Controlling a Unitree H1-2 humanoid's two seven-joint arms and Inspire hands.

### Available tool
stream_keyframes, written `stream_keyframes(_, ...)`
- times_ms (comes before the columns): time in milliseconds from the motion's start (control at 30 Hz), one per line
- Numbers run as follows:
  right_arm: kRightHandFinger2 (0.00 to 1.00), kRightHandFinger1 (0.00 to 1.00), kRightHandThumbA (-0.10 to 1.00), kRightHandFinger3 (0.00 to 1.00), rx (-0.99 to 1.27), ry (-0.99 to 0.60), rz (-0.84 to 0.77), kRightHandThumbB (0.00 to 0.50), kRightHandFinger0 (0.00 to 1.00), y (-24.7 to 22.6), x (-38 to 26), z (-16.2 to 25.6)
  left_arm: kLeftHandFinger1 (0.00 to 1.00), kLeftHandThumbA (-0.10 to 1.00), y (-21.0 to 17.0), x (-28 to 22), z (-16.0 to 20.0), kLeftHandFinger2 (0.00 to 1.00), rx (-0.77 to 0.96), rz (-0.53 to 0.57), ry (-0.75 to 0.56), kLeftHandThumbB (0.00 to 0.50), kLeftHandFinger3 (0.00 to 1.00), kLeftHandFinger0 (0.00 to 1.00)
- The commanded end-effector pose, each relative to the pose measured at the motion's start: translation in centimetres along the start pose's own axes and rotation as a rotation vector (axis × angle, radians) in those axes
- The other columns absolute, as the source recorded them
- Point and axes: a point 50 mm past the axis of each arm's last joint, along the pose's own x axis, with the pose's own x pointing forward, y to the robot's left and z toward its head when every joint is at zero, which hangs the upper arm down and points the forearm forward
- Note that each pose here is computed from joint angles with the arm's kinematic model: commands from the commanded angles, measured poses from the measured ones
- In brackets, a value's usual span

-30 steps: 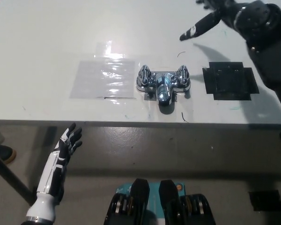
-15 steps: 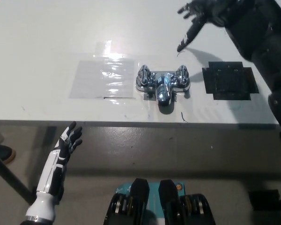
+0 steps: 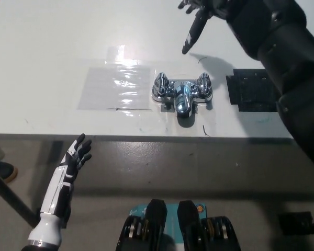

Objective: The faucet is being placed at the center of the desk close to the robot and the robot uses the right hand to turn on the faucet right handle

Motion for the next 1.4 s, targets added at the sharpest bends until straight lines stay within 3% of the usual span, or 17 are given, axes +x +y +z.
stream_keyframes(0,1.00,1.00,1.00,1.00,-0.061,0.011,-0.095,0.206,1.00,-3.3,-2.2,2.4,1.00,1.00,0.4,0.5,1.2,1.00,0.018,-0.007,-0.055,0.253,1.00,1.00)
stream_keyframes(67,1.00,1.00,1.00,1.00,-0.067,0.024,-0.088,0.216,1.00,-3.0,-2.0,2.1,1.00,1.00,0.4,0.5,1.3,1.00,0.023,-0.010,-0.054,0.257,1.00,1.00)
stream_keyframes(100,1.00,1.00,1.00,1.00,-0.039,0.021,-0.048,0.179,1.00,-2.7,-1.8,1.7,1.00,1.00,0.4,0.5,1.2,1.00,0.020,-0.011,-0.054,0.260,1.00,1.00)
stream_keyframes(267,1.00,1.00,1.00,1.00,-0.044,0.007,-0.007,0.133,1.00,-2.4,-1.5,0.9,1.00,1.00,0.4,0.8,1.4,1.00,0.021,-0.009,-0.061,0.267,1.00,1.00)
stream_keyframes(500,1.00,1.00,1.00,1.00,0.028,0.021,-0.026,0.165,1.00,-1.4,-0.6,-0.2,1.00,1.00,0.4,0.8,1.4,1.00,0.023,-0.013,-0.062,0.277,1.00,1.00)
stream_keyframes(533,1.00,1.00,1.00,1.00,0.014,-0.001,-0.025,0.143,1.00,-1.1,-0.4,-0.3,1.00,1.00,0.5,0.7,1.3,1.00,0.024,-0.011,-0.060,0.277,1.00,1.00)
stream_keyframes(667,1.00,1.00,1.00,1.00,-0.098,0.057,-0.050,0.210,1.00,0.2,0.3,-0.7,1.00,1.00,0.5,0.4,1.3,1.00,0.024,-0.010,-0.052,0.273,1.00,1.00)
stream_keyframes(967,1.00,1.00,1.00,1.00,-0.107,0.097,-0.041,0.235,1.00,1.6,1.1,-1.6,1.00,1.00,0.4,0.7,1.6,1.00,0.023,-0.005,-0.065,0.253,1.00,1.00)
stream_keyframes(1033,1.00,1.00,1.00,1.00,-0.122,0.110,-0.049,0.265,1.00,1.8,1.2,-1.7,1.00,1.00,0.4,0.7,1.7,1.00,0.019,-0.004,-0.064,0.261,1.00,1.00)
stream_keyframes(1367,1.00,1.00,1.00,1.00,-0.141,0.104,-0.055,0.242,1.00,2.2,1.5,-2.1,1.00,1.00,0.5,0.8,1.6,1.00,0.024,-0.010,-0.073,0.283,1.00,1.00)
